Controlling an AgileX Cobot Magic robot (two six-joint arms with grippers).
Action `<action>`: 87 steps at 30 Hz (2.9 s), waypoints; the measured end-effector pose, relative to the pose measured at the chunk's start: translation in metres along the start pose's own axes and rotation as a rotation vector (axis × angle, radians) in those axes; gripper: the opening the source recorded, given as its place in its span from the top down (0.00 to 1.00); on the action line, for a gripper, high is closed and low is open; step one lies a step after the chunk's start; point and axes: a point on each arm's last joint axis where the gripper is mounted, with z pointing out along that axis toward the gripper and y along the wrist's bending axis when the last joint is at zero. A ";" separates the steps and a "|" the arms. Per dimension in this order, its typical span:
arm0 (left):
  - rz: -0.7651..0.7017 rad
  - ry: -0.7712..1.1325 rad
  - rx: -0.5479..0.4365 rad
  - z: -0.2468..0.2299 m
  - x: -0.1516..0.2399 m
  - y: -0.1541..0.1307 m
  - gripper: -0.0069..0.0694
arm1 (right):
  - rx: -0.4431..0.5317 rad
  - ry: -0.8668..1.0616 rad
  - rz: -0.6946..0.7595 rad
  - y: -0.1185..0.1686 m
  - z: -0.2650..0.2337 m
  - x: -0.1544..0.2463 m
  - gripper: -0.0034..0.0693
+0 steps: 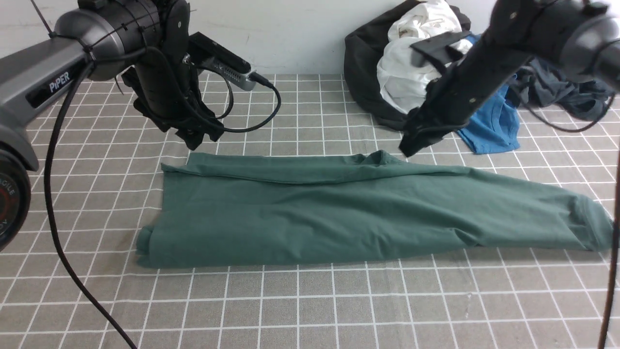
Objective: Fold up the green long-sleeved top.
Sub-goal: Use both arms to drag the lower edge of the fabric forward and fold it over the upper edge, then use the right arm to clamp the right edge of the fabric
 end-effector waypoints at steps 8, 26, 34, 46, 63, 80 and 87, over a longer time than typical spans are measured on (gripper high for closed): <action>0.010 0.082 0.058 -0.001 0.006 -0.011 0.75 | 0.017 0.049 -0.065 0.034 0.078 -0.008 0.75; 0.046 0.072 0.097 -0.002 0.005 -0.015 0.92 | 0.354 -0.161 0.288 -0.024 0.042 -0.028 0.82; 0.016 0.042 0.170 -0.027 0.018 -0.022 0.92 | 0.402 -0.093 0.220 -0.014 -0.061 -0.028 0.82; -0.014 0.091 0.241 -0.020 0.099 -0.051 0.92 | 0.345 -0.033 0.438 -0.017 -0.155 0.086 0.82; 0.007 0.212 0.253 0.055 0.112 -0.065 0.92 | 0.400 0.074 0.772 -0.074 -0.078 0.229 0.57; -0.154 0.198 0.258 0.063 0.122 -0.025 0.92 | 0.377 -0.002 0.928 -0.103 -0.044 0.227 0.13; -0.155 0.198 0.258 0.063 0.122 -0.025 0.92 | 0.296 0.022 0.947 -0.103 -0.028 0.229 0.27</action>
